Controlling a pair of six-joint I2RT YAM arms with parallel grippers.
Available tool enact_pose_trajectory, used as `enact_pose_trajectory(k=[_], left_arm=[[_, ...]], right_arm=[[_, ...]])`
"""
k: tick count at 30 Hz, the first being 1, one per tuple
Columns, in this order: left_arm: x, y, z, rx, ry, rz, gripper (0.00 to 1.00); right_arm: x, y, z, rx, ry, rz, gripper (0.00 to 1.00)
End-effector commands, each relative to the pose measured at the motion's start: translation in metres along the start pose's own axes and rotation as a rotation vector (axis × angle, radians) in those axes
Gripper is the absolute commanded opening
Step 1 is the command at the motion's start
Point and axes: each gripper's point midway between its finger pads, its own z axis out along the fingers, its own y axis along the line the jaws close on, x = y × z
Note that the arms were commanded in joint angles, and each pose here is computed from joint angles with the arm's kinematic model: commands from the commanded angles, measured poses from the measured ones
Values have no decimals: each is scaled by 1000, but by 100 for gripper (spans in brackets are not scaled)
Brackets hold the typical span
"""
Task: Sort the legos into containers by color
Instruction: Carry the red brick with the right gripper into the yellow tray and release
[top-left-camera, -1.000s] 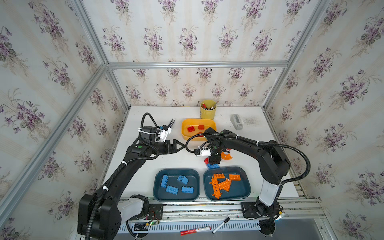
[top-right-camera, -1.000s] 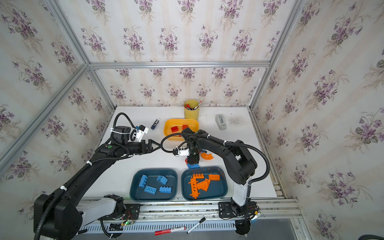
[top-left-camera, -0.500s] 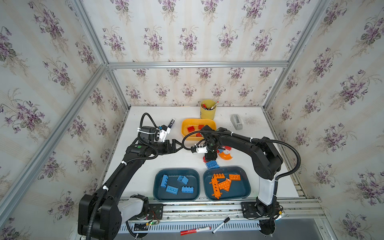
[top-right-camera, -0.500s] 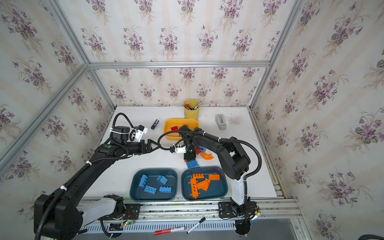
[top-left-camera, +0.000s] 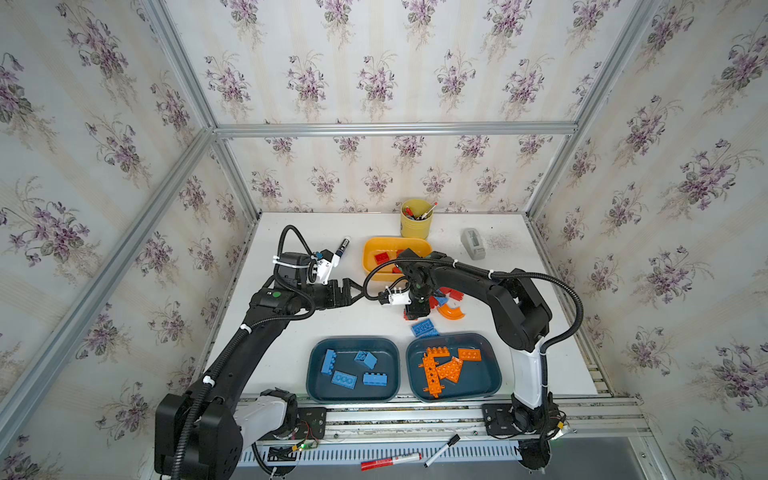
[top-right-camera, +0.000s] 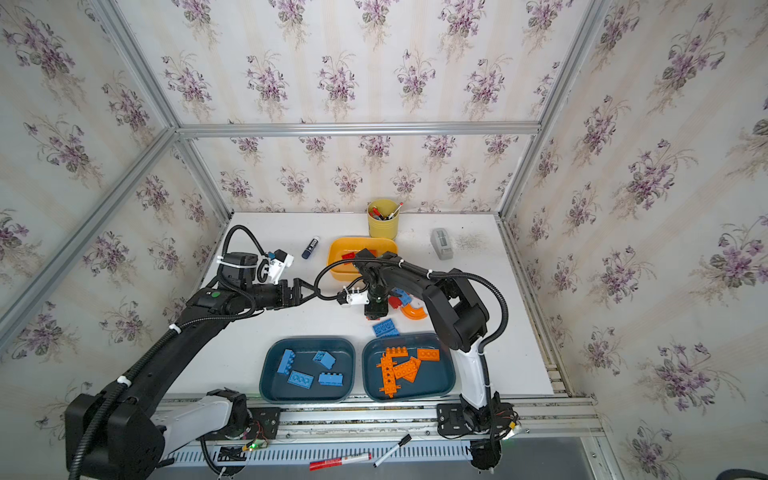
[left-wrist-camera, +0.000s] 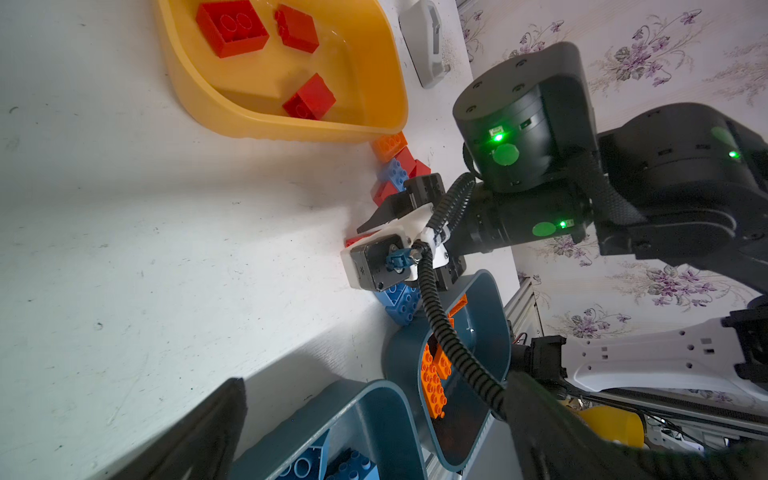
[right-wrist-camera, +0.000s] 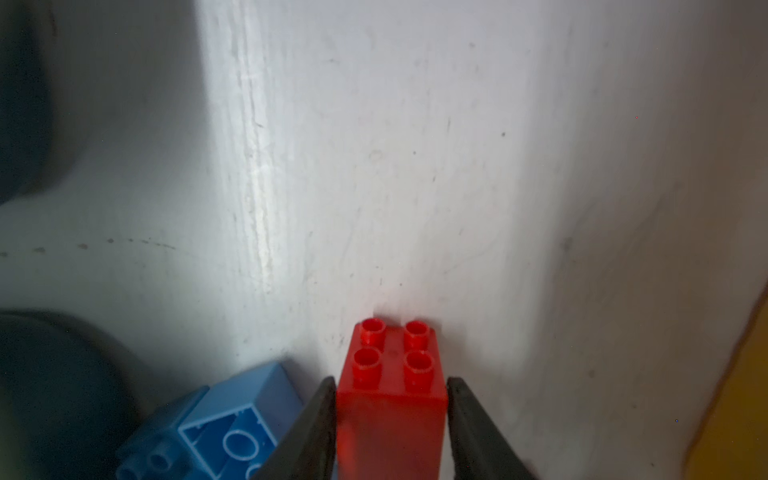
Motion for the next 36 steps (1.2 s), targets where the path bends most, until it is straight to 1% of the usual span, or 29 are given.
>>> enact_pose_trajectory(k=[1, 5, 7, 13, 17, 20, 21, 23, 25, 30, 33, 34, 35, 36], left_arm=[[0, -2, -1, 8, 3, 22, 99], [0, -2, -1, 6, 3, 22, 99], [-1, -2, -2, 7, 2, 19, 99], [-5, -7, -4, 19, -5, 23, 99], [-10, -12, -6, 33, -11, 31, 99], [-12, -14, -6, 40, -14, 30, 99], [-13, -15, -6, 41, -12, 28, 99], [-13, -16, -6, 44, -15, 28, 99], [-14, -16, -7, 46, -21, 27, 99], [-15, -19, -10, 48, -32, 33, 99], [-14, -18, -10, 45, -31, 29, 99], [-13, -17, -9, 44, -30, 27, 99], [-13, -17, -9, 44, -30, 27, 99], [-13, -17, -9, 43, -30, 28, 99]], right_arm=[[-4, 2, -3, -21, -14, 11, 42], [-8, 3, -8, -36, -27, 20, 30], [-13, 2, -18, -34, -50, 32, 27], [-34, -17, -78, 75, -221, 54, 25], [-38, -52, -110, 207, -292, 102, 26], [-35, -82, -117, 264, -298, 145, 26], [-37, -90, -117, 282, -298, 155, 27], [-22, -119, -117, 326, -273, 203, 27], [-18, -137, -113, 360, -240, 226, 27], [5, -174, -100, 401, -121, 279, 28], [20, -189, -92, 411, -57, 300, 30], [23, -193, -89, 411, -38, 305, 33], [25, -195, -87, 406, -28, 303, 39], [25, -196, -86, 405, -21, 301, 46]])
